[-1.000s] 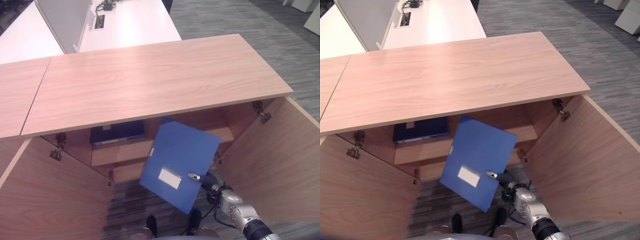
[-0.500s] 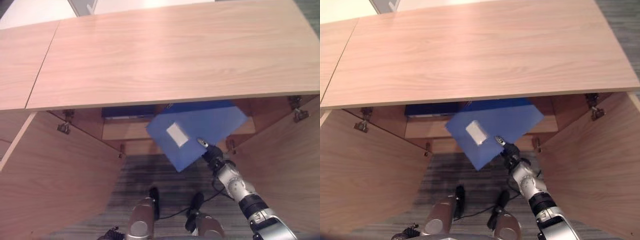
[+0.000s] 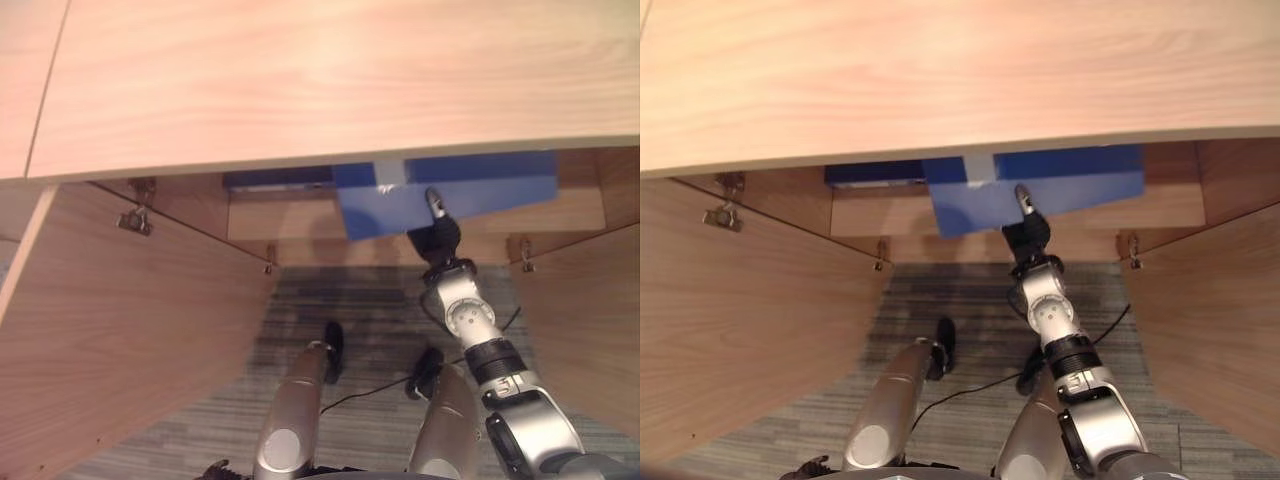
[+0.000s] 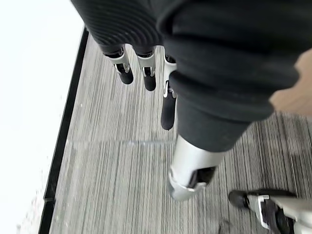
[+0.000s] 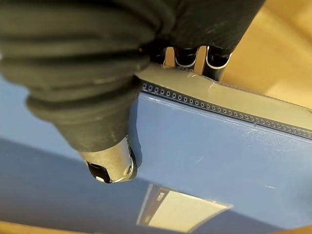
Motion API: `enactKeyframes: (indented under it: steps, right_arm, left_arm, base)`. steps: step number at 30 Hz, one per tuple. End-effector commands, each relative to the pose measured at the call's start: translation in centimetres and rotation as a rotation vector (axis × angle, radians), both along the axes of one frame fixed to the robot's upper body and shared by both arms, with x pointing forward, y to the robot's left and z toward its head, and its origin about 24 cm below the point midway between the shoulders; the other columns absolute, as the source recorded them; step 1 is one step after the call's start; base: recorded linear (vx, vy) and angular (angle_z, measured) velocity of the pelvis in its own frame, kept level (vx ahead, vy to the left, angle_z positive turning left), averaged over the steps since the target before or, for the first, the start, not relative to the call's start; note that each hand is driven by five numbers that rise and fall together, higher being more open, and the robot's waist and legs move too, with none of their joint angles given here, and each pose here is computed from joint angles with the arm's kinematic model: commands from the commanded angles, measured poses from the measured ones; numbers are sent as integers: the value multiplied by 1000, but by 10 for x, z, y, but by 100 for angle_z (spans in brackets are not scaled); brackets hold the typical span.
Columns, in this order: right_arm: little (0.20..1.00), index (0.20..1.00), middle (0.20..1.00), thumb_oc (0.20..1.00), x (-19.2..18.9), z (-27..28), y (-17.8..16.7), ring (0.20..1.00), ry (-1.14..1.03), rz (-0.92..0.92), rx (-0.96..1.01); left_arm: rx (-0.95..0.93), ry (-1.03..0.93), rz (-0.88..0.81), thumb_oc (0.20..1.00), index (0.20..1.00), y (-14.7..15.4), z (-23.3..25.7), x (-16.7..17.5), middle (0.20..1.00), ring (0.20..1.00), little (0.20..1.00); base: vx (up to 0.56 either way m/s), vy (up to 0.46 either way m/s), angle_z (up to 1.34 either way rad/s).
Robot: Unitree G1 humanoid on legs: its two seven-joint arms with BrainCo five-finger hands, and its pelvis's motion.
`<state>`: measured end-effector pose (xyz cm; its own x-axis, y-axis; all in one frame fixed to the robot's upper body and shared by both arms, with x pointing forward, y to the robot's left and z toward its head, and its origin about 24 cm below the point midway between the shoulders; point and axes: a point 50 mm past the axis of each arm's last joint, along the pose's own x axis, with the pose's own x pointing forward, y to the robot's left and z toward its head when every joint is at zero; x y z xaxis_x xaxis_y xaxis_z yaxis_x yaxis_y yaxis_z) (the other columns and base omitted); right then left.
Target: Put the empty folder in the office cabinet
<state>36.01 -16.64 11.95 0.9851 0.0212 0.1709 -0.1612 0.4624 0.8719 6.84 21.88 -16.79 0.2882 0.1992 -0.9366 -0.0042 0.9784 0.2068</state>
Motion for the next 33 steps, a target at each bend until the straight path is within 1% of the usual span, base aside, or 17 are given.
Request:
enactKeyframes:
  steps: [1, 4, 5, 6, 7, 8, 12, 14, 19, 20, 21, 26, 27, 29, 31, 32, 33]
  right_arm:
    - [200, 200, 200, 200, 14, 53, -26, 200, -172, -120, 105]
    - [200, 200, 200, 200, 23, 73, -41, 200, -191, -181, 129]
    - [200, 200, 200, 200, 31, 92, -58, 200, -187, -251, 167]
    - [200, 200, 200, 200, 32, 94, -60, 200, -191, -253, 168]
    - [200, 200, 200, 200, 36, 106, -75, 200, -173, -322, 214]
    - [200, 200, 200, 200, 36, 109, -77, 200, -177, -324, 216]
    - [200, 200, 200, 200, 33, 142, -124, 200, -182, -495, 368]
    - [200, 200, 200, 200, 29, 150, -135, 200, -186, -529, 390]
    - [200, 200, 200, 200, 10, 182, -179, 200, -153, -672, 323]
    - [200, 200, 200, 200, 0, 183, -199, 200, -29, -757, 225]
    - [200, 200, 200, 200, -2, 186, -204, 200, 21, -775, 154]
    - [200, 200, 200, 200, -4, 198, -205, 200, 84, -773, 30]
    - [200, 200, 200, 200, -4, 191, -207, 200, 184, -769, -75]
    - [200, 200, 200, 200, -3, 192, -205, 200, 217, -744, -150]
    - [200, 200, 200, 200, -3, 192, -206, 200, 217, -743, -151]
    - [200, 200, 200, 200, 5, 195, -193, 200, 196, -695, -163]
    - [200, 200, 200, 200, 4, 188, -196, 200, 223, -711, -119]
  left_arm:
    - [-35, 245, -9, 1000, 1000, -1, -7, -81, 1000, 1000, 1000]
    - [-43, 248, -30, 1000, 1000, -1, -6, -84, 1000, 1000, 1000]
    - [-48, 250, -46, 1000, 1000, 0, -5, -87, 1000, 1000, 1000]
    - [-48, 247, -48, 1000, 1000, 0, -5, -85, 1000, 1000, 1000]
    - [-50, 254, -65, 1000, 1000, 0, -5, -89, 1000, 1000, 1000]
    - [-50, 250, -67, 1000, 1000, 0, -5, -87, 1000, 1000, 1000]
    - [-34, 229, -126, 1000, 1000, 6, -2, -83, 1000, 1000, 1000]
    - [-28, 218, -154, 1000, 1000, 8, -1, -79, 1000, 1000, 1000]
    - [-11, 206, -213, 1000, 1000, 19, 4, -77, 1000, 1000, 1000]
    - [-4, 187, -228, 1000, 1000, 25, 8, -75, 1000, 1000, 1000]
    - [-5, 175, -237, 1000, 1000, 27, 9, -72, 1000, 1000, 1000]
    - [-19, 121, -295, 1000, 1000, 28, 15, -59, 1000, 1000, 1000]
    - [-7, 76, -331, 1000, 1000, 39, 25, -48, 1000, 1000, 1000]
    - [-11, 35, -358, 1000, 1000, 44, 33, -38, 1000, 1000, 1000]
    - [-11, 35, -358, 1000, 1000, 45, 34, -38, 1000, 1000, 1000]
    - [38, 54, -384, 1000, 1000, 55, 34, -32, 1000, 1000, 1000]
    - [100, 137, -393, 1000, 1000, 60, 25, -44, 1000, 1000, 1000]
  base:
    - [-18, 20, 4]
    - [-29, 16, 9]
    - [-26, 6, 9]
    - [-34, 2, 5]
    - [0, 0, 0]
    - [0, 0, 0]
    - [0, -4, 2]
    - [3, -17, 9]
    - [-12, -8, 15]
    - [-17, 4, 20]
    - [-18, 5, 11]
    - [-7, -1, 2]
    - [0, 0, 0]
    - [-11, -17, -1]
    - [-7, -1, 2]
    - [-19, -59, 0]
    - [-31, -84, -4]
